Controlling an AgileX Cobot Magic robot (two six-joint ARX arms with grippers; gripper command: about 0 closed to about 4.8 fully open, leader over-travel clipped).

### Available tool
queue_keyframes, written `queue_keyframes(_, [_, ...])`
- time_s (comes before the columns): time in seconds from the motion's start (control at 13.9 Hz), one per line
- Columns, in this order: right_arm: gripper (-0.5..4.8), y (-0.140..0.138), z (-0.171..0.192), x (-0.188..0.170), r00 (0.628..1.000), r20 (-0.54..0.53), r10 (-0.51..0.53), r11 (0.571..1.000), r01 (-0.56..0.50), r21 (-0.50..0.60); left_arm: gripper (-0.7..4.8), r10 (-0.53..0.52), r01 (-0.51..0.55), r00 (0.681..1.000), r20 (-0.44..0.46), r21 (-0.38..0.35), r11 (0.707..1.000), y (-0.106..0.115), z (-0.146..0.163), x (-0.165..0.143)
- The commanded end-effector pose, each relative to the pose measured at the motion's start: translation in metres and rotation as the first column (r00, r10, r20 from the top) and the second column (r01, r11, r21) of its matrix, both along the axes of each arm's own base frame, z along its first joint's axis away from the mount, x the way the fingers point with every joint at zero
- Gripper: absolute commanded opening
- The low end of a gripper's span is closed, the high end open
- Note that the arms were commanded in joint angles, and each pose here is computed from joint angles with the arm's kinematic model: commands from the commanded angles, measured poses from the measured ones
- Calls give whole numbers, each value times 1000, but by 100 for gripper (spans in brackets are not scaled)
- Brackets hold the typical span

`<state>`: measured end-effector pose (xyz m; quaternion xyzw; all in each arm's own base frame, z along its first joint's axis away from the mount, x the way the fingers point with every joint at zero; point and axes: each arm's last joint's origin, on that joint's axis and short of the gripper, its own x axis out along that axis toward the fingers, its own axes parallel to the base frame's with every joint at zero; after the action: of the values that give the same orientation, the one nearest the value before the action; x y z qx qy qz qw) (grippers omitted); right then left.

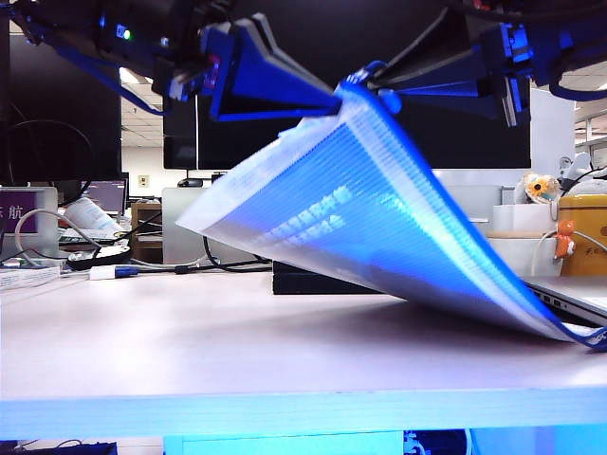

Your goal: Pick up the transparent plastic file bag with a blue zipper and close its zipper.

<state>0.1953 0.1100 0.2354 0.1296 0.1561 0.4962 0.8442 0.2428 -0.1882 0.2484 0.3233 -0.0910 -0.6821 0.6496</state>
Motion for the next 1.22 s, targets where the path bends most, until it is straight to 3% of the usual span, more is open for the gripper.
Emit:
queue_keyframes(0.07, [-1, 0, -5, -1, 999, -37, 2, 999, -4, -41, -6, -26, 26, 1000, 10, -29, 999, 0, 5, -1])
queue_keyframes(0.29, [-1, -3, -17, -4, 996, -93, -15, 990, 2, -141, -6, 1, 0, 999, 34, -29, 1000, 4, 14, -5])
queue_keyframes(0.86, [-1, -3, -17, -3, 997, -59, -47, 986, 37, -163, -6, 119, -119, 993, 4, 25, 993, 40, 40, -24])
queue_keyframes(1.22, [-1, -6, -19, 1, 981, -33, -194, 957, 181, -225, -6, 347, -348, 936, 57, 7, 937, 96, 64, -27])
